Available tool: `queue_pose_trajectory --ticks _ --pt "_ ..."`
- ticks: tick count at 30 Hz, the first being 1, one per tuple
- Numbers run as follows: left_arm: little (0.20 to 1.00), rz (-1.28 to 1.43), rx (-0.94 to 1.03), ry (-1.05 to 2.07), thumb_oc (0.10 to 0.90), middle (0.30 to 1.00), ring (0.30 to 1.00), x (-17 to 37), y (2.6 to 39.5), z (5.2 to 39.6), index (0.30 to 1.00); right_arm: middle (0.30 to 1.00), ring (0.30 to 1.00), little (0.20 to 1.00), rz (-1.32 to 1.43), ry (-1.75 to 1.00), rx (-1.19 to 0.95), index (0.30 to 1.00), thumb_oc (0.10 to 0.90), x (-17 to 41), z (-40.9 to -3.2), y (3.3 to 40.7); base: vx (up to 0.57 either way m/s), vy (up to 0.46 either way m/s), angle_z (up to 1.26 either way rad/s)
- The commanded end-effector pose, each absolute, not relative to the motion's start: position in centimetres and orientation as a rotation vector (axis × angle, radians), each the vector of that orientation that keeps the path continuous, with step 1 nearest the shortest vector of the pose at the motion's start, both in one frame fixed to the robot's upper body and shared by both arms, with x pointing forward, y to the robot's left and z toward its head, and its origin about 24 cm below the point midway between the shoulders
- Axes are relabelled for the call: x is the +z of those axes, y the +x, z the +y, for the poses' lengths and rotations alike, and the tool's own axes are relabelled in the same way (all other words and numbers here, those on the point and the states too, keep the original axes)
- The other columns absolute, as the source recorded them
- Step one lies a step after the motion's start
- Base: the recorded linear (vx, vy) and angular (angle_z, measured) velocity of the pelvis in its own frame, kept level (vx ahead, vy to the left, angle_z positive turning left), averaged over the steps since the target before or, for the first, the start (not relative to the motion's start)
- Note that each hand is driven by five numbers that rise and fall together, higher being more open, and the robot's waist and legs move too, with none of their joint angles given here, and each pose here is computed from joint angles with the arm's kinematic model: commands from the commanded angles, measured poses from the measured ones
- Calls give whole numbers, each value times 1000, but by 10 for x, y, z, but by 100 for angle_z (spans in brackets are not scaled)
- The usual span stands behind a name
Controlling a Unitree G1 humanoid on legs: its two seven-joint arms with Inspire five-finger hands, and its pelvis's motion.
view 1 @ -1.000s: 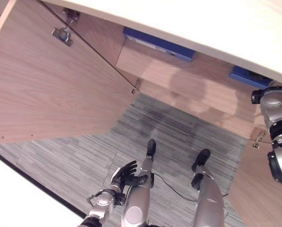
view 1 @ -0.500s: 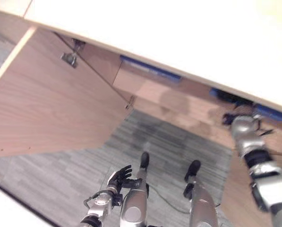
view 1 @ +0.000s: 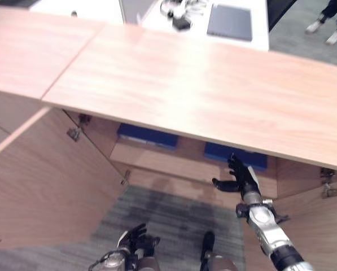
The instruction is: Put the empty folder in the office cabinet
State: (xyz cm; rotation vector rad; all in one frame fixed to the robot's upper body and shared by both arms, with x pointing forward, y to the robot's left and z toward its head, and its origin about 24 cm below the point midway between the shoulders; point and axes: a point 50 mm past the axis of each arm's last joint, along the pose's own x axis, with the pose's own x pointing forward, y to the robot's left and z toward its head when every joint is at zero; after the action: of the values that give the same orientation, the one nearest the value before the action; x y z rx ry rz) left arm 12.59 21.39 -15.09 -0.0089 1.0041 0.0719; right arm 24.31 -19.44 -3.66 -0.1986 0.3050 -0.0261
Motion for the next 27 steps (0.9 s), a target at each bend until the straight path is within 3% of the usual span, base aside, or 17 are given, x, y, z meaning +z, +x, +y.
queue_pose_trajectory --ticks 1,10,16,21,23,27 --pt "900 972 14 37 800 900 900 -148 141 207 900 900 900 900 153 -222 36 900 800 -9 -184 264 -92 15 -18" --pt "900 805 99 26 800 900 900 -127 175 216 900 900 900 900 353 -176 42 900 800 -53 -182 236 -139 -87 52" --pt "900 755 160 -58 800 900 900 -124 180 208 900 900 900 900 506 -333 82 900 800 -79 -196 219 -333 -116 69" --pt "900 804 197 -81 800 900 900 -133 163 205 900 900 900 900 731 -418 29 900 800 -112 -221 185 -334 -2 123" --pt "900 691 197 -103 800 900 900 -113 152 244 900 900 900 900 781 -407 -53 900 800 -113 -247 169 -283 46 120" --pt "900 787 208 -69 800 900 900 -119 117 268 900 900 900 900 850 -376 -100 900 800 -119 -261 154 -258 95 112"
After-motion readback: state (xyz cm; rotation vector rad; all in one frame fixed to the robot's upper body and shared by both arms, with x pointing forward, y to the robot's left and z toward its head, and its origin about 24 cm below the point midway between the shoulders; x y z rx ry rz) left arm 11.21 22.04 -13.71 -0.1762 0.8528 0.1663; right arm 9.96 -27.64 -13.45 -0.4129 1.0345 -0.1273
